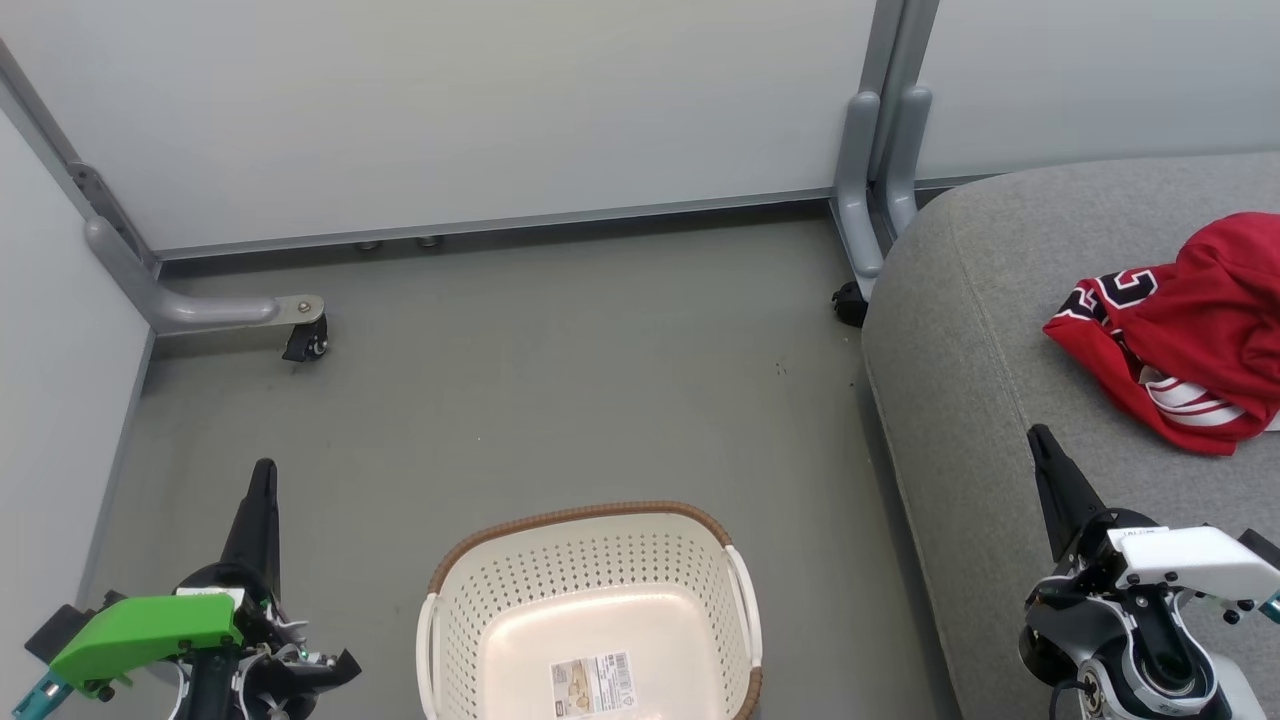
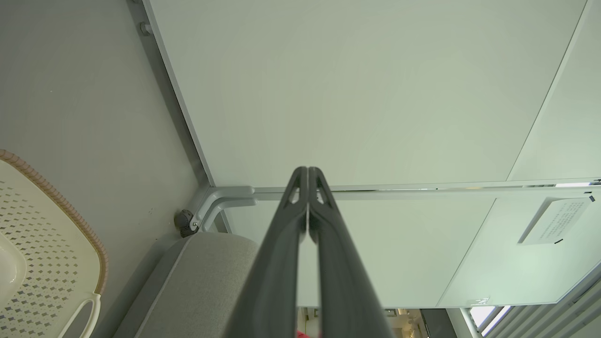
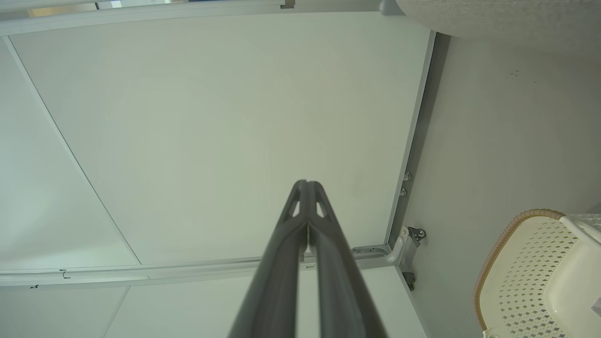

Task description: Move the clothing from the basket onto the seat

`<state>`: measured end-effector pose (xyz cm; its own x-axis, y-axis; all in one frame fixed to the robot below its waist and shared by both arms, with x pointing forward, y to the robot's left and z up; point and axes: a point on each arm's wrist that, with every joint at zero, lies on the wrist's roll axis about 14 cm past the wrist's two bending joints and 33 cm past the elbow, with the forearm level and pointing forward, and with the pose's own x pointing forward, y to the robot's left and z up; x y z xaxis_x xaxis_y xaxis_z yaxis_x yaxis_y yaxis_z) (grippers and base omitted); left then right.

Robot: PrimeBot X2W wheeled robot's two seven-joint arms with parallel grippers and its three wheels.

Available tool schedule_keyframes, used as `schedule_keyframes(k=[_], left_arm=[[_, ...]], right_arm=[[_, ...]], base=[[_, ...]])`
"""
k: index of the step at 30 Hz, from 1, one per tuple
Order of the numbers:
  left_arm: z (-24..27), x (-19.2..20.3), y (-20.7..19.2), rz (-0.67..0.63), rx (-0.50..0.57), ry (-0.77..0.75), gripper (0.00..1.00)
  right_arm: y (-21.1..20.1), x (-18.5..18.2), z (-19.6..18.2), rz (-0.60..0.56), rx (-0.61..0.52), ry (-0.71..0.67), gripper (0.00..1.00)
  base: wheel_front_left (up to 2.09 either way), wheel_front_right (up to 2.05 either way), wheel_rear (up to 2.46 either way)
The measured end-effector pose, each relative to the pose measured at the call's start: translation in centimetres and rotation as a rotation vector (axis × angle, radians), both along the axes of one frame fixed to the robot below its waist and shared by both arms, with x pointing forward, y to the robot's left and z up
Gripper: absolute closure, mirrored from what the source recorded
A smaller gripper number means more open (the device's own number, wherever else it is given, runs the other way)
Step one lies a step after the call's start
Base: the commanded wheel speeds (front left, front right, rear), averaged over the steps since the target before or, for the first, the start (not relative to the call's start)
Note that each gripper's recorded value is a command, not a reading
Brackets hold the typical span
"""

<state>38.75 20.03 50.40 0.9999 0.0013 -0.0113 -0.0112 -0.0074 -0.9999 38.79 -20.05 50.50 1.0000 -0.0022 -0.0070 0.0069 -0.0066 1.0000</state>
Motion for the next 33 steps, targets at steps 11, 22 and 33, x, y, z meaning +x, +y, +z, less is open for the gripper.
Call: schedule_keyframes(k=[11,22,33], left_arm=[[-0.01,0.0,0.0,0.0,0.0,0.0,1.0],[0.0,0.0,0.0,0.0,0.0,0.0,1.0],[-0.01,0.0,0.0,0.0,0.0,0.0,1.0]], right_arm=[[0.0,0.0,0.0,0.0,0.0,0.0,1.0],[0.0,0.0,0.0,0.0,0.0,0.0,1.0],[0.01,0.0,0.0,0.0,0.0,0.0,1.0]], base=[[0.0,0.0,0.0],[0.0,0.0,0.0],[0.0,0.0,0.0]])
